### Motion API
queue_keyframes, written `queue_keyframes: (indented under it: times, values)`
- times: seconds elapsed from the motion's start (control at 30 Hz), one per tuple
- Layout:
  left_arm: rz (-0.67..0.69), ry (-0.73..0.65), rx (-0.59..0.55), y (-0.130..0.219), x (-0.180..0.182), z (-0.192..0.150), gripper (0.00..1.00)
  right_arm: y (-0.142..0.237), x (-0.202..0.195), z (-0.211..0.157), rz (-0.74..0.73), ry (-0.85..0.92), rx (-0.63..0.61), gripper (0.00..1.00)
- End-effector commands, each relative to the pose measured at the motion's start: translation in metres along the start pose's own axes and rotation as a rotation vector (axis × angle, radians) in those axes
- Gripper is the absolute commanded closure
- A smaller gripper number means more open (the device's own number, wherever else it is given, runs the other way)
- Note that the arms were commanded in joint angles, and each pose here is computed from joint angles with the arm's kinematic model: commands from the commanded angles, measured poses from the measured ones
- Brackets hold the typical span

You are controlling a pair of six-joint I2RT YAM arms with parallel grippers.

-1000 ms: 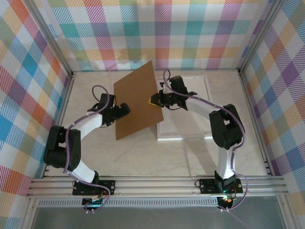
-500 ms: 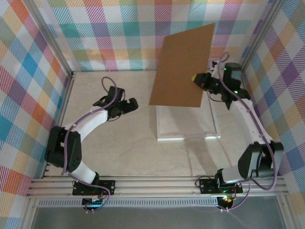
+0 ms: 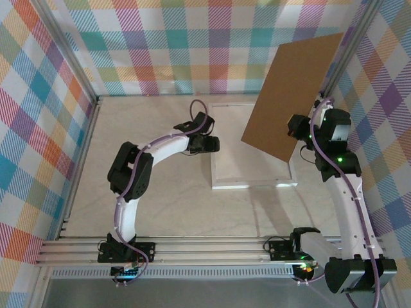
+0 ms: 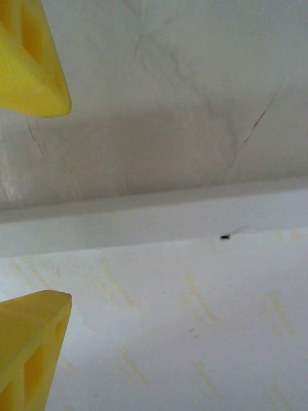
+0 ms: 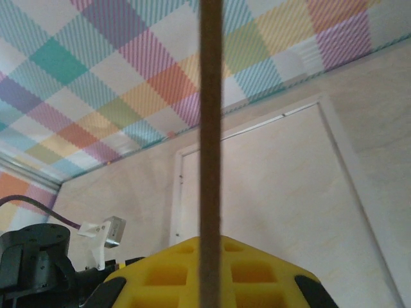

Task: Put the photo into the frame

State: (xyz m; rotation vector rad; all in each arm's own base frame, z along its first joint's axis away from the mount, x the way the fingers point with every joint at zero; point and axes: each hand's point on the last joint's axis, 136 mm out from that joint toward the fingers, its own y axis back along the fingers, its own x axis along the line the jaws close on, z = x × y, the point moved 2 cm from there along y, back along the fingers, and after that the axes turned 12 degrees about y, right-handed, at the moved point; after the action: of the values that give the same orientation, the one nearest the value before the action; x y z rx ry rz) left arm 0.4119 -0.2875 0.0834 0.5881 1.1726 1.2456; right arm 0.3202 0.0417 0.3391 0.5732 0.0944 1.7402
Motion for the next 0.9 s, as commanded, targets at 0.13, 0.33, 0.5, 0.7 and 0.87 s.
queue_keyframes:
  times: [0.13,0.33,0.5,0.7,0.87]
  values:
    - [0.070,-0.009,0.034,-0.018,-0.003,-0.007,0.39,0.014,0.001,0.024,-0.025,0.071,-0.122,1.00]
    - [0.126,0.008,0.009,-0.023,0.014,-0.004,0.54,0.012,0.003,0.023,-0.002,0.066,-0.113,1.00]
    - [0.128,0.062,-0.007,-0.016,0.033,0.000,0.71,0.007,0.006,0.021,0.025,0.057,-0.099,1.00]
    - [0.165,0.112,-0.033,0.004,0.070,0.001,0.80,-0.009,0.016,0.018,0.117,0.037,-0.063,1.00]
    - [0.209,0.159,-0.049,0.022,0.109,-0.003,0.80,-0.024,0.031,0.017,0.238,-0.003,-0.017,1.00]
